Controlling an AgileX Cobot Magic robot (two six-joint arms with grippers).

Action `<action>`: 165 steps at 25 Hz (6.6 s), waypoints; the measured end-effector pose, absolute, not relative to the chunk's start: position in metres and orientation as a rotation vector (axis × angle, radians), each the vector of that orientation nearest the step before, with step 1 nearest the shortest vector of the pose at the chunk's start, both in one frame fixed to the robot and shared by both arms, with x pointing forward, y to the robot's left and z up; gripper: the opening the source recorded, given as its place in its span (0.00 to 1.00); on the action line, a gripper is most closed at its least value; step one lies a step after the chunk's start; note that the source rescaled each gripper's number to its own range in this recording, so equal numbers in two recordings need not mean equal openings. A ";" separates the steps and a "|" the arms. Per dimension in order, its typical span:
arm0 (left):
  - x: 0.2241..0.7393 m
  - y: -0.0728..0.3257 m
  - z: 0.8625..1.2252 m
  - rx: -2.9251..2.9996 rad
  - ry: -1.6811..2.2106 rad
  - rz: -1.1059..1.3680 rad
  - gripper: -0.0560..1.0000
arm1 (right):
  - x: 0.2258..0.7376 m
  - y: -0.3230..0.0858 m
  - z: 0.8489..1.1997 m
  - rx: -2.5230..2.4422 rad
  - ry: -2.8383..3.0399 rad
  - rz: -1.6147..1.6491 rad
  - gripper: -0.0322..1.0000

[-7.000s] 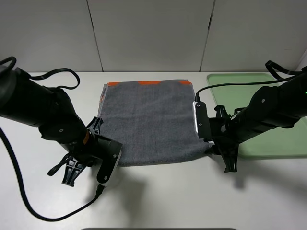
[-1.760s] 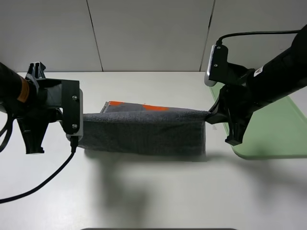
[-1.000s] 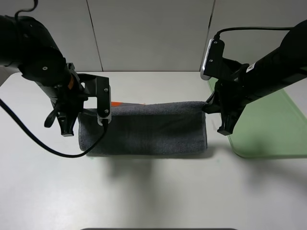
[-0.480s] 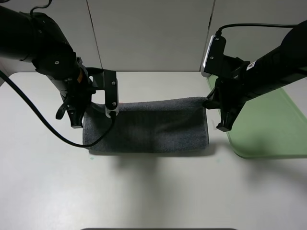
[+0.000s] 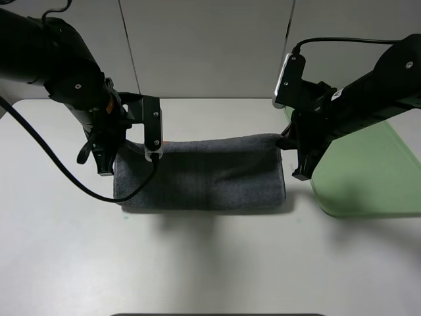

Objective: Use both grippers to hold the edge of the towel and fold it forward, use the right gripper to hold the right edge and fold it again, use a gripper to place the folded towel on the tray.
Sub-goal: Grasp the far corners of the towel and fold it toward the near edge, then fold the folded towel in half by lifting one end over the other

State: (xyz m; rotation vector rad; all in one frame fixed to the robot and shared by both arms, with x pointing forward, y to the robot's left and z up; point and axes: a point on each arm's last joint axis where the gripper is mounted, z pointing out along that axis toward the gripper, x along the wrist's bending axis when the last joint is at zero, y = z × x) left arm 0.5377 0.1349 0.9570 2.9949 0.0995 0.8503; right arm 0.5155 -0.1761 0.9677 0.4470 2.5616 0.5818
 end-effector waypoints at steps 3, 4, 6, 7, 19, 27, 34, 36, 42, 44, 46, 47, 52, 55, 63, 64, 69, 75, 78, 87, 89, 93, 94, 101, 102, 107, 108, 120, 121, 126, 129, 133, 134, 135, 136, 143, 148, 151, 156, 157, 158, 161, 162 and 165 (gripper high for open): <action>0.538 0.135 0.957 2.996 0.090 0.857 0.06 | 0.516 -0.176 0.968 0.446 2.560 0.581 0.03; 0.538 0.135 0.957 2.996 0.090 0.857 0.08 | 0.516 -0.176 0.968 0.446 2.560 0.581 0.05; 0.538 0.135 0.957 2.996 0.085 0.860 0.14 | 0.516 -0.176 0.968 0.446 2.560 0.581 0.17; 0.538 0.135 0.957 2.996 0.085 0.860 0.19 | 0.516 -0.176 0.968 0.446 2.556 0.582 0.26; 0.539 0.132 0.958 2.963 0.070 0.876 0.96 | 0.523 -0.177 0.973 0.508 2.457 0.613 1.00; 0.539 0.132 0.958 2.963 0.069 0.877 0.97 | 0.523 -0.177 0.973 0.516 2.456 0.615 1.00; 0.539 0.134 0.962 2.969 0.060 0.894 0.97 | 0.523 -0.177 0.973 0.534 2.453 0.621 1.00; 0.538 0.135 0.968 2.954 0.075 0.912 0.97 | 0.523 -0.177 0.973 0.537 2.449 0.623 1.00; 0.533 0.142 0.982 2.956 0.226 0.925 0.97 | 0.523 -0.177 0.973 0.538 2.446 0.623 1.00; 0.530 0.147 0.986 2.974 0.294 0.919 0.97 | 0.523 -0.177 0.973 0.538 2.446 0.623 1.00; 0.527 0.151 0.993 2.963 0.385 0.926 0.97 | 0.523 -0.177 0.973 0.538 2.446 0.623 1.00; 0.525 0.152 0.996 2.951 0.437 0.931 0.97 | 0.523 -0.177 0.973 0.538 2.446 0.623 1.00; 0.514 0.163 1.022 2.875 0.628 0.977 0.97 | 0.523 -0.177 0.973 0.572 2.443 0.635 1.00; 0.506 0.171 1.036 2.844 0.741 0.988 0.97 | 0.523 -0.177 0.973 0.602 2.439 0.644 1.00; 0.460 0.199 1.085 2.495 1.319 0.860 0.97 | 0.524 -0.177 0.973 0.632 2.433 0.654 1.00; 0.452 0.203 1.091 2.459 1.362 0.839 0.97 | 0.524 -0.177 0.973 0.634 2.433 0.655 1.00; 0.412 0.224 1.120 2.322 1.466 0.750 0.97 | 0.524 -0.177 0.973 0.639 2.432 0.656 1.00; 0.359 0.248 1.151 2.101 1.429 0.659 0.94 | 0.524 -0.177 0.973 0.640 2.430 0.657 1.00; 0.331 0.266 1.165 1.982 1.374 0.683 0.94 | 0.524 -0.177 0.973 0.640 2.430 0.657 1.00; 0.254 0.307 1.149 1.773 1.215 0.664 0.92 | 0.524 -0.177 0.973 0.650 2.428 0.662 1.00; 0.245 0.313 1.131 1.762 1.203 0.665 0.92 | 0.524 -0.177 0.973 0.650 2.428 0.662 1.00; 0.237 0.318 1.100 1.762 1.169 0.686 0.92 | 0.524 -0.177 0.973 0.659 2.427 0.667 1.00; 0.237 0.318 1.092 1.767 1.163 0.689 0.92 | 0.524 -0.177 0.973 0.659 2.427 0.667 1.00; 0.246 0.308 1.047 1.868 1.150 0.649 0.92 | 0.524 -0.177 0.973 0.663 2.425 0.669 1.00; 0.246 0.307 1.047 1.871 1.138 0.644 0.92 | 0.524 -0.177 0.974 0.665 2.420 0.670 1.00; 0.246 0.306 1.047 1.870 1.114 0.644 0.92 | 0.525 -0.177 0.975 0.707 2.394 0.688 1.00; 0.246 0.306 1.047 1.872 1.112 0.646 0.92 | 0.525 -0.177 0.975 0.715 2.393 0.691 1.00; 0.245 0.310 1.047 1.762 1.365 0.843 0.92 | 0.527 -0.177 0.976 0.840 2.348 0.738 1.00; 0.245 0.310 1.047 1.733 1.417 0.872 0.92 | 0.527 -0.177 0.976 0.860 2.342 0.745 1.00; 0.243 0.311 1.047 1.636 1.573 0.957 0.92 | 0.529 -0.177 0.978 1.028 2.267 0.813 1.00; 0.243 0.311 1.047 1.611 1.610 0.979 0.92 | 0.531 -0.178 0.979 1.114 2.219 0.851 1.00; 0.242 0.311 1.047 1.608 1.616 0.985 0.92 | 0.531 -0.178 0.979 1.157 2.205 0.866 1.00; 0.242 0.311 1.047 1.608 1.616 0.985 0.92 | 0.531 -0.178 0.979 1.157 2.205 0.866 1.00; 0.242 0.311 1.047 1.608 1.616 0.985 0.92 | 0.531 -0.178 0.979 1.169 2.201 0.870 1.00; 0.242 0.311 1.047 1.608 1.617 0.986 0.92 | 0.531 -0.178 0.979 1.177 2.198 0.872 1.00; 0.242 0.311 1.047 1.608 1.617 0.986 0.92 | 0.530 -0.177 0.978 1.290 2.174 0.903 1.00; 0.242 0.311 1.047 1.608 1.617 0.986 0.92 | 0.528 -0.177 0.977 1.438 2.132 0.941 1.00; 0.242 0.311 1.047 1.608 1.617 0.986 0.92 | 0.529 -0.181 0.975 1.579 2.090 0.957 1.00; 0.242 0.311 1.047 1.608 1.617 0.986 0.92 | 0.534 -0.185 0.956 1.811 2.034 0.931 1.00; 0.242 0.311 1.047 1.608 1.617 0.986 0.92 | 0.535 -0.185 0.950 1.838 2.033 0.918 1.00; 0.242 0.311 1.047 1.608 1.617 0.986 0.92 | 0.536 -0.184 0.944 1.861 2.033 0.904 1.00; 0.242 0.311 1.047 1.608 1.617 0.986 0.92 | 0.539 -0.184 0.927 1.926 2.025 0.863 1.00; 0.242 0.311 1.047 1.608 1.617 0.986 0.92 | 0.540 -0.183 0.921 1.947 2.027 0.845 1.00; 0.242 0.311 1.047 1.608 1.617 0.986 0.92 | 0.541 -0.183 0.907 1.986 2.034 0.801 1.00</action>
